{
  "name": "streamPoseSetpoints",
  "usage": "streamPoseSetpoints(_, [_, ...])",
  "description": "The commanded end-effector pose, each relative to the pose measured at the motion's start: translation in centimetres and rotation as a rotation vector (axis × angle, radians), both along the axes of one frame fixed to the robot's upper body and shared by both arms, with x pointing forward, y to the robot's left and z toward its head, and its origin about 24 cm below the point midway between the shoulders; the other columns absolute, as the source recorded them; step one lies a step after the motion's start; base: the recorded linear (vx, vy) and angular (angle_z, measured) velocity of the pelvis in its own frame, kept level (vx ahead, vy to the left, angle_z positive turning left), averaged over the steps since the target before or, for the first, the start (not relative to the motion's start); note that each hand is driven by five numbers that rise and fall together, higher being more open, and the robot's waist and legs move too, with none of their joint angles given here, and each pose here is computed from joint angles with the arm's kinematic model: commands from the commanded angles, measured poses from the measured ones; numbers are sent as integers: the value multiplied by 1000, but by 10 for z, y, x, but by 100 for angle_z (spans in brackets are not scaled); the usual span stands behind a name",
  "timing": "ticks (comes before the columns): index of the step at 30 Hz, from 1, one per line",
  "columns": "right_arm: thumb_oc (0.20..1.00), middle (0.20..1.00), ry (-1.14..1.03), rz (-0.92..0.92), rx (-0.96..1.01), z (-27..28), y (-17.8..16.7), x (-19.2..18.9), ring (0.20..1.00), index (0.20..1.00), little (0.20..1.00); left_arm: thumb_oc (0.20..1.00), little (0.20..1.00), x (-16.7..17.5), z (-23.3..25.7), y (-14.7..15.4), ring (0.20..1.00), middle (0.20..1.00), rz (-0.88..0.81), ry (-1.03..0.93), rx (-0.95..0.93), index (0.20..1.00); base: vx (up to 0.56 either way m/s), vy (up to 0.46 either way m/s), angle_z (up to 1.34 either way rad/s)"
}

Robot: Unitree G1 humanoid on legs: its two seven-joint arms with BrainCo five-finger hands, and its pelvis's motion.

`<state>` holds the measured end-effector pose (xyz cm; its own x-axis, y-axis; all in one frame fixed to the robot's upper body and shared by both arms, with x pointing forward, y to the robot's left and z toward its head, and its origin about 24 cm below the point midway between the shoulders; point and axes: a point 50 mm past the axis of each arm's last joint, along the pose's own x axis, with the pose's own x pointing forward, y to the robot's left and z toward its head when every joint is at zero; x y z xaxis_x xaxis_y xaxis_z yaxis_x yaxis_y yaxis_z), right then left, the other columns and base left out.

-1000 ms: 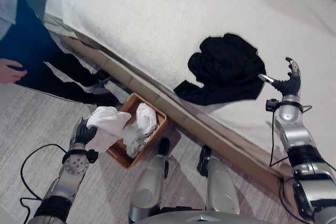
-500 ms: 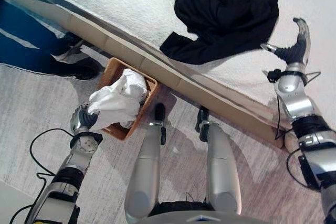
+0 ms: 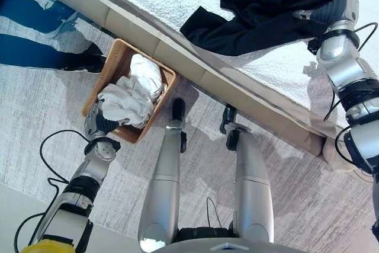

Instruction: Pick up clothes into the bucket

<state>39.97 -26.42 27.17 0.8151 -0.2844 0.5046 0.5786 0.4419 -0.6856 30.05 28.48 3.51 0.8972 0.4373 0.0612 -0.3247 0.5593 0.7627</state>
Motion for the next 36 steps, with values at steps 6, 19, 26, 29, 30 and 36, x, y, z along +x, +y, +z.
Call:
streamPoseSetpoints(6, [200, 200, 214, 50, -86, 2, -6, 4, 200, 200, 200, 1000, 1000, -11, 21, -24, 1000, 1000, -99, -297, -470, 1000, 13, -55, 19])
streamPoseSetpoints(19, [200, 200, 81, 209, 22, -8, 14, -2, 200, 200, 200, 1000, 1000, -11, 36, -98, 1000, 1000, -519, -302, -685, 1000, -13, -13, 6])
streamPoseSetpoints(26, [200, 200, -44, 331, 108, -14, 4, -33, 200, 200, 200, 1000, 1000, -6, 80, -110, 1000, 1000, -755, -364, -542, 1000, -24, 26, -10])
streamPoseSetpoints(29, [200, 200, -49, 335, 122, -21, -4, -42, 200, 200, 200, 1000, 1000, -6, 86, -110, 1000, 1000, -779, -369, -535, 1000, 13, 10, -29])
streamPoseSetpoints(30, [200, 200, -61, 348, 135, -23, -6, -48, 200, 200, 200, 1000, 1000, -7, 89, -108, 1000, 1000, -790, -374, -521, 1000, 11, 1, -28])
streamPoseSetpoints(36, [200, 200, -14, 418, 182, -47, -14, -75, 200, 200, 200, 1000, 1000, -11, 93, -102, 1000, 1000, -814, -363, -498, 1000, 86, -15, -22])
